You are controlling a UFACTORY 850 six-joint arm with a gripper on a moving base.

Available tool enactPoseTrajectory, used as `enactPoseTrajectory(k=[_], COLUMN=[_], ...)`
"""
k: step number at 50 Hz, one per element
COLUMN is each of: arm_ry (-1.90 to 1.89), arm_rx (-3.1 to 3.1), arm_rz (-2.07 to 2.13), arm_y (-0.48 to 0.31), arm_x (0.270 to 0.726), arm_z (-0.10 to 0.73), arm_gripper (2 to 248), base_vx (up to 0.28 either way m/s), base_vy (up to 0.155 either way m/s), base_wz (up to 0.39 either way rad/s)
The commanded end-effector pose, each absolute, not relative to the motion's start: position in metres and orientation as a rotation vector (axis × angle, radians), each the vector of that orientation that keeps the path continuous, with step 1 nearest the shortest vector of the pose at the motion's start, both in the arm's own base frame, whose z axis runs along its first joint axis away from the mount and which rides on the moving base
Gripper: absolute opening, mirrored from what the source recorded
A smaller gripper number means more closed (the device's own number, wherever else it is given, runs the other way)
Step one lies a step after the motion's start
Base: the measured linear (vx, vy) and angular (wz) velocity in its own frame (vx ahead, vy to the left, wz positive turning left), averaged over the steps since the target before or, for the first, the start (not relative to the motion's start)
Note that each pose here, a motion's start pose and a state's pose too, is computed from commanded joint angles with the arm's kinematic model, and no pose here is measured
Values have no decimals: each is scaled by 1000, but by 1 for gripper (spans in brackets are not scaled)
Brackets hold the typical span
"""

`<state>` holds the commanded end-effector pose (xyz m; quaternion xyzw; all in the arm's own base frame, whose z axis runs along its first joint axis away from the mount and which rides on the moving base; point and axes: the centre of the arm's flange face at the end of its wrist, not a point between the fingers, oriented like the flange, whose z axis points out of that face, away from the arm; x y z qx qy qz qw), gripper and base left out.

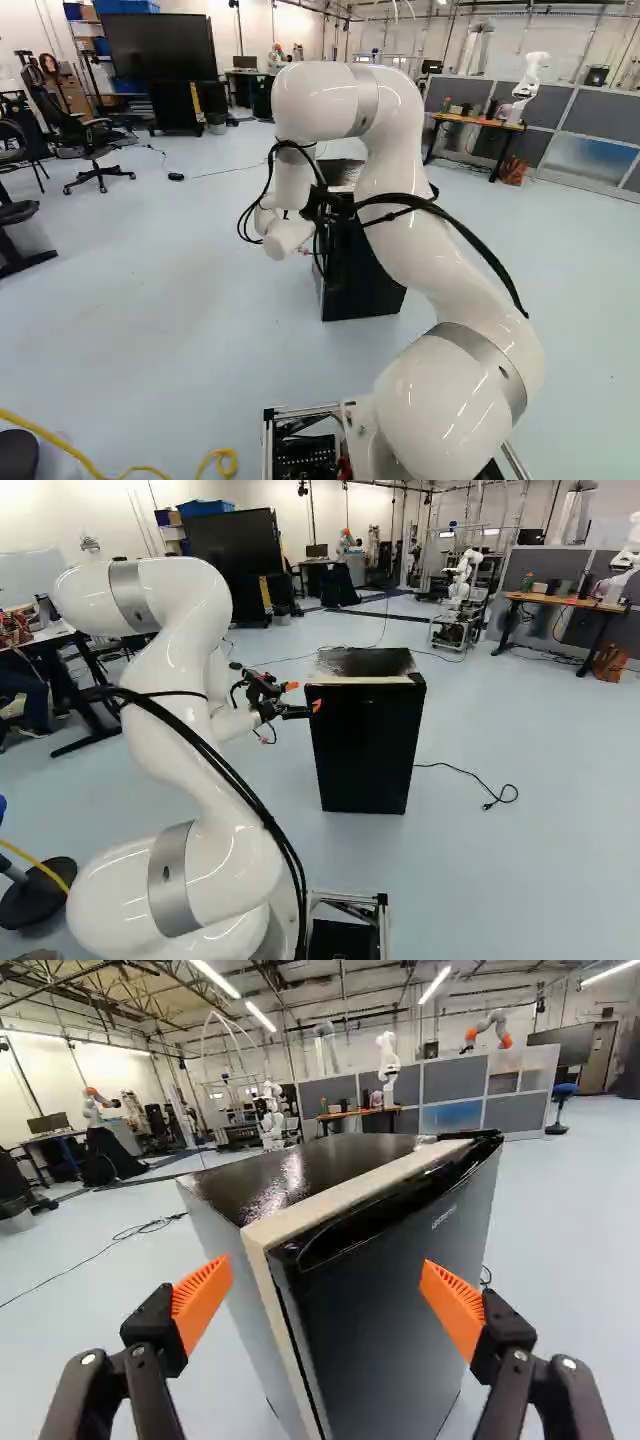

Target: Grab a drink from the fridge

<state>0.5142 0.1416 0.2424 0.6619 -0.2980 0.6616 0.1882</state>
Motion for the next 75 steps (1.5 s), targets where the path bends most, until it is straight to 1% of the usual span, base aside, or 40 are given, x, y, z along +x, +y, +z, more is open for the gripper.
enactPoseTrajectory(k=[52, 75], arm_ry=[-905, -901], arm_rx=[1887, 1910], arm_rz=[1779, 1729], arm_y=[114, 100], arm_x=[522, 503], arm_z=[237, 237], arm_gripper=[247, 247], base_vx=[0, 0], base_vy=[0, 0], base_wz=[0, -1])
